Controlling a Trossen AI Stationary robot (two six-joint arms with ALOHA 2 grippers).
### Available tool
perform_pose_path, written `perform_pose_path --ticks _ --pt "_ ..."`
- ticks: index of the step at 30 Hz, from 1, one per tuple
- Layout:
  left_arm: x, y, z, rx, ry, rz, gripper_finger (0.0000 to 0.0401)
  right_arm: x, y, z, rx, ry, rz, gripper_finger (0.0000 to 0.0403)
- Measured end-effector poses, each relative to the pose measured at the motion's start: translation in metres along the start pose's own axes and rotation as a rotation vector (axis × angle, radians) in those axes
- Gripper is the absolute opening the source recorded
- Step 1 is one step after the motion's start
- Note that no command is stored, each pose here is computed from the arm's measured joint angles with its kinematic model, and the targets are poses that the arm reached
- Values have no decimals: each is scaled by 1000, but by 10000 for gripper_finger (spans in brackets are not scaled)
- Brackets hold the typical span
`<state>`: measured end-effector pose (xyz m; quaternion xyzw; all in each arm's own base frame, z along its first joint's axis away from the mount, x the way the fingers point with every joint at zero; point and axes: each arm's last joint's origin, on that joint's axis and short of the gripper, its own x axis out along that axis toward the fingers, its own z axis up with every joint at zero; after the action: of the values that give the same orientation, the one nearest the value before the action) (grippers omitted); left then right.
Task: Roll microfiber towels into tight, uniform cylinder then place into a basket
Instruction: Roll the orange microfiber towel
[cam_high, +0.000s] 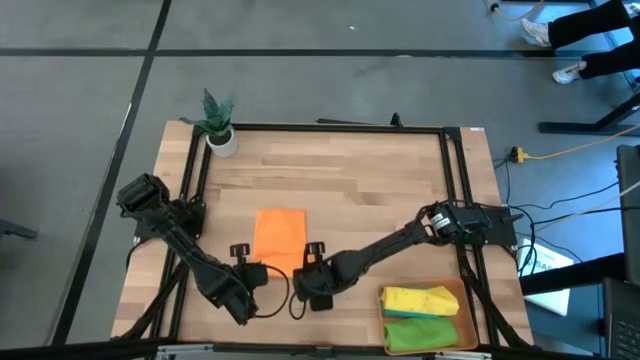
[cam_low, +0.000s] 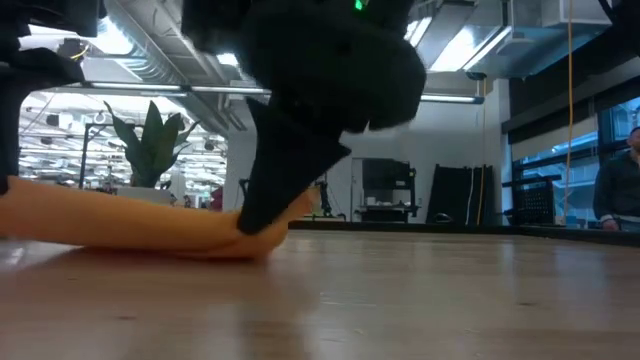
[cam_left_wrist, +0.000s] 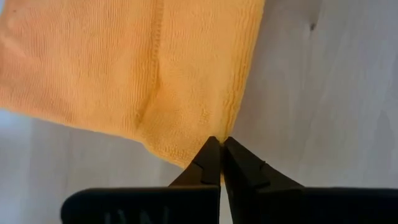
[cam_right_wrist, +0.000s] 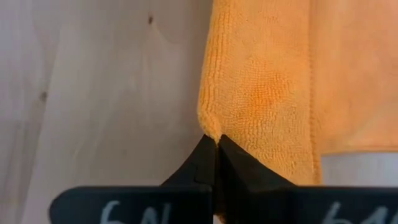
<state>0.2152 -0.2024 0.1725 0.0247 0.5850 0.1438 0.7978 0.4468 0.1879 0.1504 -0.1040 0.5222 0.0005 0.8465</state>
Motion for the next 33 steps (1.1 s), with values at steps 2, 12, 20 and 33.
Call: perform_pose_path --ticks 2,12,20,33 --pt "0 0 0 -3 8 1 0 -5 -1 4 -3 -3 -29 9" --pt "2 7 3 -32 -39 79 0 -10 -18 13 24 -31 -156 5" --pt "2 6 2 -62 92 -10 0 -7 -23 13 5 32 146 5" --pt "5 10 6 -32 111 -13 0 -3 -36 15 23 37 110 5"
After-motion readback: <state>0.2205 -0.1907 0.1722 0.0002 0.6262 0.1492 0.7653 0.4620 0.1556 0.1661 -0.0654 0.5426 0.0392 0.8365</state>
